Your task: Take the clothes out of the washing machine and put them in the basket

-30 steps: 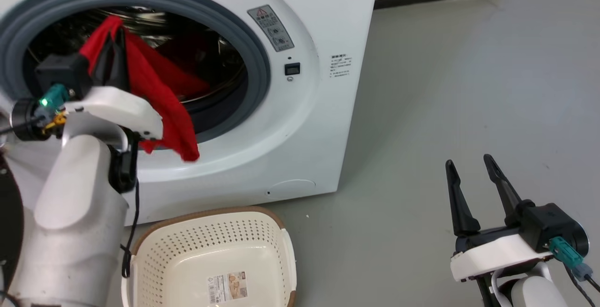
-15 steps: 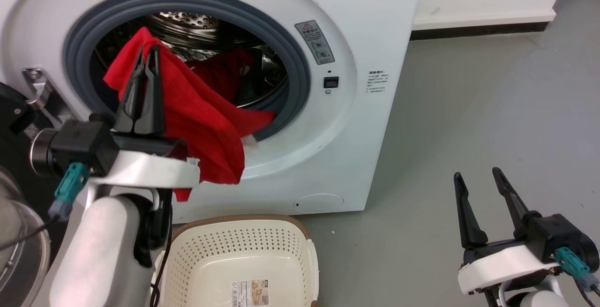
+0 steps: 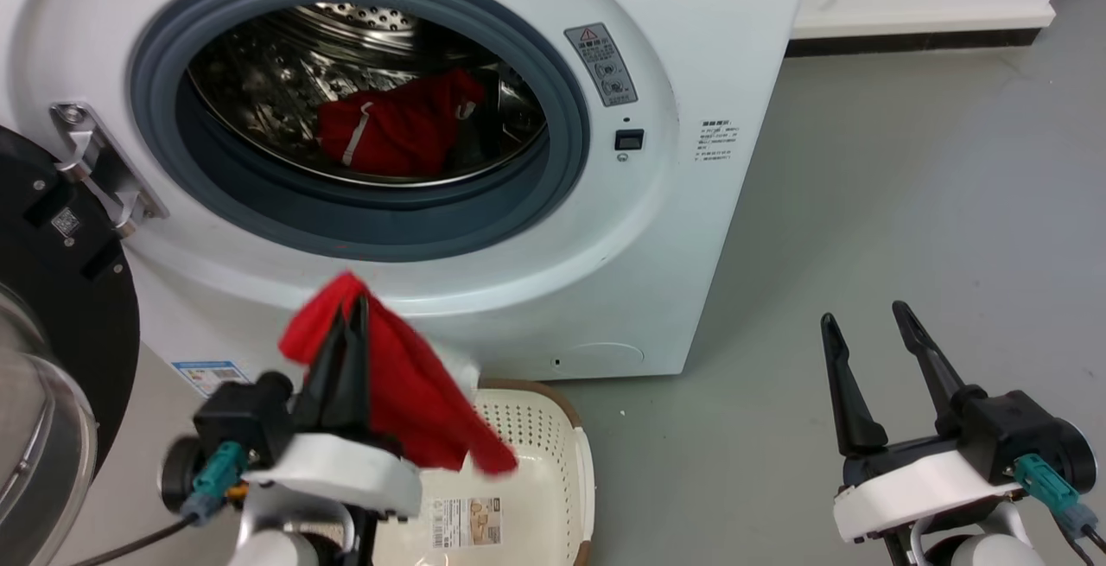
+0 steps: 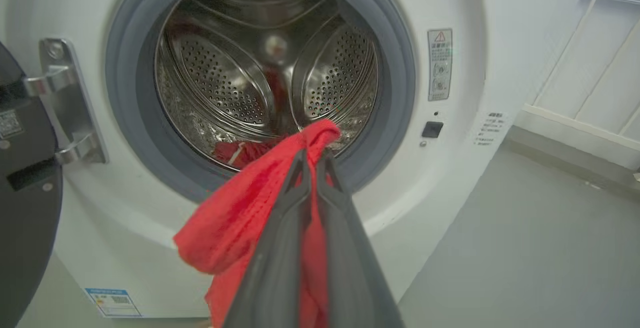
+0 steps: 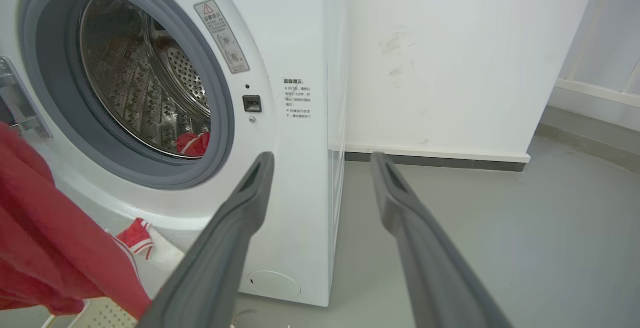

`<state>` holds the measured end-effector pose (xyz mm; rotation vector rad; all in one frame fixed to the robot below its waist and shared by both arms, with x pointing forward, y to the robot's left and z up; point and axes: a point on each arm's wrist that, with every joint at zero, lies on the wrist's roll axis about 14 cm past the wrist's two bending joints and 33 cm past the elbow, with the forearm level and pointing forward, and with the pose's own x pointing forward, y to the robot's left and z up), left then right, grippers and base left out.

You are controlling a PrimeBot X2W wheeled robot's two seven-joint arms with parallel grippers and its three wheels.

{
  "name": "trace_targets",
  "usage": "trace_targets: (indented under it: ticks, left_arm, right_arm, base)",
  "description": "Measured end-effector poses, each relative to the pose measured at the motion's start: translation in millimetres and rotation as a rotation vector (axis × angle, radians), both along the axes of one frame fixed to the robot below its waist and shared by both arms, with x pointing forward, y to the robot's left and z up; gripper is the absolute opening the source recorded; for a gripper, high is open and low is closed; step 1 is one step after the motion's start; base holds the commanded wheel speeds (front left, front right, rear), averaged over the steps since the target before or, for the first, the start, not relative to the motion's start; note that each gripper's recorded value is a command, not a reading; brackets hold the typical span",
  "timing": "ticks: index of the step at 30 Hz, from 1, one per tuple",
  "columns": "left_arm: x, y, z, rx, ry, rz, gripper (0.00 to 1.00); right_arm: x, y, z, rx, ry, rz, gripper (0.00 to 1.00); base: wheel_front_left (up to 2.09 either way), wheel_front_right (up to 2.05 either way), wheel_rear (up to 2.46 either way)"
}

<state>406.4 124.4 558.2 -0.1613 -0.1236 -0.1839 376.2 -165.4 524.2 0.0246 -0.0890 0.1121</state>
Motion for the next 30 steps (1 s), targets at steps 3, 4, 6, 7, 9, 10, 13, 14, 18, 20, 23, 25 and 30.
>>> trace_targets:
  ticks: [3, 4, 6, 7, 9, 10, 13, 14, 18, 20, 23, 25, 30]
  left_arm:
    - [-3, 0, -46, -0.026, 0.135, 0.013, 0.00]
    - [-4, 0, -58, -0.030, 0.167, 0.016, 0.00]
    - [-5, -4, -82, -0.049, 0.229, 0.012, 0.00]
    - [-6, -4, -94, -0.050, 0.262, 0.016, 0.00]
    - [-7, -5, -117, -0.047, 0.321, 0.018, 0.00]
    - [-7, -7, -128, -0.048, 0.348, 0.015, 0.00]
    - [0, -14, -156, -0.039, 0.419, -0.005, 0.00]
    - [2, -16, -166, -0.036, 0.443, -0.009, 0.00]
    - [13, -23, -204, -0.021, 0.536, -0.027, 0.00]
    - [21, -25, -223, -0.010, 0.580, -0.032, 0.00]
    - [30, -28, -254, 0.009, 0.653, -0.037, 0.00]
    - [34, -28, -275, 0.024, 0.705, -0.040, 0.00]
    - [46, -28, -325, 0.049, 0.819, -0.041, 0.00]
  right_arm:
    - [5, -2, -3, 0.001, 0.008, -0.005, 1.00]
    - [6, -3, -4, 0.002, 0.010, -0.009, 1.00]
    - [9, -5, -8, 0.002, 0.021, -0.014, 1.00]
    - [11, -5, -10, 0.001, 0.026, -0.014, 1.00]
    - [16, -6, -11, 0.001, 0.023, -0.017, 1.00]
    - [20, -7, -12, 0.000, 0.024, -0.017, 1.00]
    - [30, -6, -17, -0.004, 0.030, -0.015, 1.00]
    - [33, -6, -19, -0.010, 0.033, -0.015, 1.00]
    - [49, -10, -26, -0.017, 0.036, -0.022, 1.00]
    - [57, -12, -32, -0.020, 0.044, -0.025, 1.00]
    - [67, -11, -46, -0.019, 0.066, -0.021, 1.00]
    - [73, -13, -55, -0.020, 0.082, -0.024, 1.00]
    - [87, -15, -82, -0.016, 0.122, -0.025, 1.00]
  base:
    - [0.00, 0.00, 0.00]
    - [0.00, 0.00, 0.00]
    - [0.00, 0.00, 0.00]
    - [0.00, 0.00, 0.00]
    - [0.00, 0.00, 0.00]
    - [0.00, 0.00, 0.00]
    - [0.00, 0.00, 0.00]
    - [0.00, 0.00, 0.00]
    - [0.00, 0.00, 0.00]
    - [0.00, 0.00, 0.00]
    - [0.00, 0.00, 0.00]
    - [0.00, 0.00, 0.00]
    - [0.00, 0.00, 0.00]
